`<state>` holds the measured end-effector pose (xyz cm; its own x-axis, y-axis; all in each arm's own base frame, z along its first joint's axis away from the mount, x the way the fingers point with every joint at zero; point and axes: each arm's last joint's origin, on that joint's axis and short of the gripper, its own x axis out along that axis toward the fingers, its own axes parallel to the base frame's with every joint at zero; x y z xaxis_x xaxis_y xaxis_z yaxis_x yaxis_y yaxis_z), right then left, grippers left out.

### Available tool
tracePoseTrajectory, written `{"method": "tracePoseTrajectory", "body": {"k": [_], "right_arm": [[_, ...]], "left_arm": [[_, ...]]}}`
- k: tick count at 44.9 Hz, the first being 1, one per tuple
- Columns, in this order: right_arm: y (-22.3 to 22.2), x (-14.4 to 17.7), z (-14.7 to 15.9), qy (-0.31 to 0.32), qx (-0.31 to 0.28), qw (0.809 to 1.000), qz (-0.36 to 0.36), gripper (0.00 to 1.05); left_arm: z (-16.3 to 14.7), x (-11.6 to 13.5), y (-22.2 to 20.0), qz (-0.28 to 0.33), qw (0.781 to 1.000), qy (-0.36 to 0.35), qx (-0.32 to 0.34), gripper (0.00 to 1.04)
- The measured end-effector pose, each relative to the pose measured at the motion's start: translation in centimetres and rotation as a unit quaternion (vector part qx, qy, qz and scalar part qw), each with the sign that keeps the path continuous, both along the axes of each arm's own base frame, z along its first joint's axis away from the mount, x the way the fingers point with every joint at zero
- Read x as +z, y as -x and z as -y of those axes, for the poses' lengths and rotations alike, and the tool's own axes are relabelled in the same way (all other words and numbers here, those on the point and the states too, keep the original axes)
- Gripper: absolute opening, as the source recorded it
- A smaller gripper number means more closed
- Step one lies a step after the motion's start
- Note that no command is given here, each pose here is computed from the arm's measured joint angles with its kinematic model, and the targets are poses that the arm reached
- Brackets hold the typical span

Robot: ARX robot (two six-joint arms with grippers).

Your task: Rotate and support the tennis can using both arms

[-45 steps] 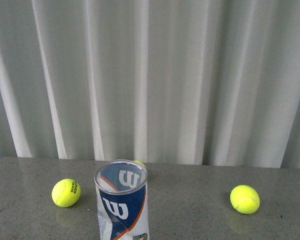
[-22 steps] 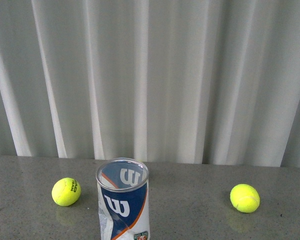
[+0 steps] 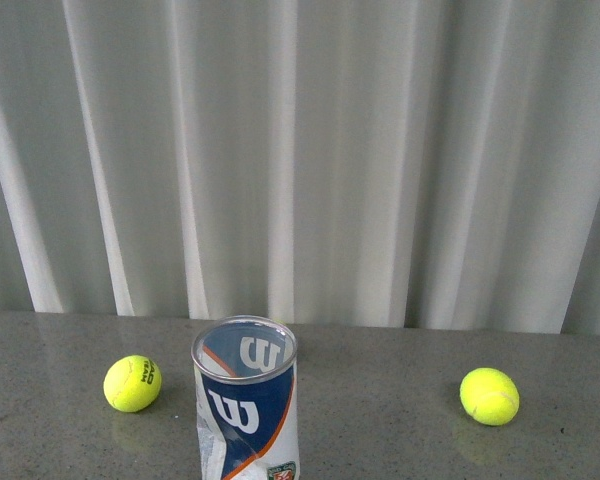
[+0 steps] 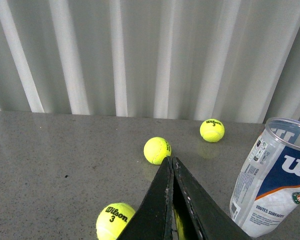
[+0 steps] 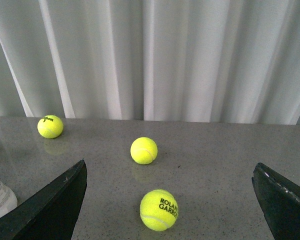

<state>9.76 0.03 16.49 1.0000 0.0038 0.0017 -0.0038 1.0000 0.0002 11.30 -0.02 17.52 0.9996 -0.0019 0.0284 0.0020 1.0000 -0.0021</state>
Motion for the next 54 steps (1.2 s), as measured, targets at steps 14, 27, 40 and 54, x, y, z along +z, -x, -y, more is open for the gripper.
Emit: {"method": "tracePoseTrajectory", "body": {"k": [14,27,40,54], "right_arm": [[0.0,0.0,0.0,0.000,0.000,1.000,0.000,0.98],[0.0,0.0,0.0,0.000,0.000,1.000,0.000,0.98],[0.0,0.0,0.0,0.000,0.000,1.000,0.000,0.98],[0.0,0.0,0.0,0.000,0.000,1.000,0.000,0.98]], "left_arm": [[0.0,-0.5,1.3,-0.018,1.000,0.000,0.000,0.04],[0.0,-0.4,1.7,-0.004,1.000,0.000,0.000,0.08],[0.0,-0.4,1.7,-0.003,1.000,0.000,0.000,0.61],[0.0,-0.4,1.7,-0.003,1.000,0.000,0.000,0.98]]}}
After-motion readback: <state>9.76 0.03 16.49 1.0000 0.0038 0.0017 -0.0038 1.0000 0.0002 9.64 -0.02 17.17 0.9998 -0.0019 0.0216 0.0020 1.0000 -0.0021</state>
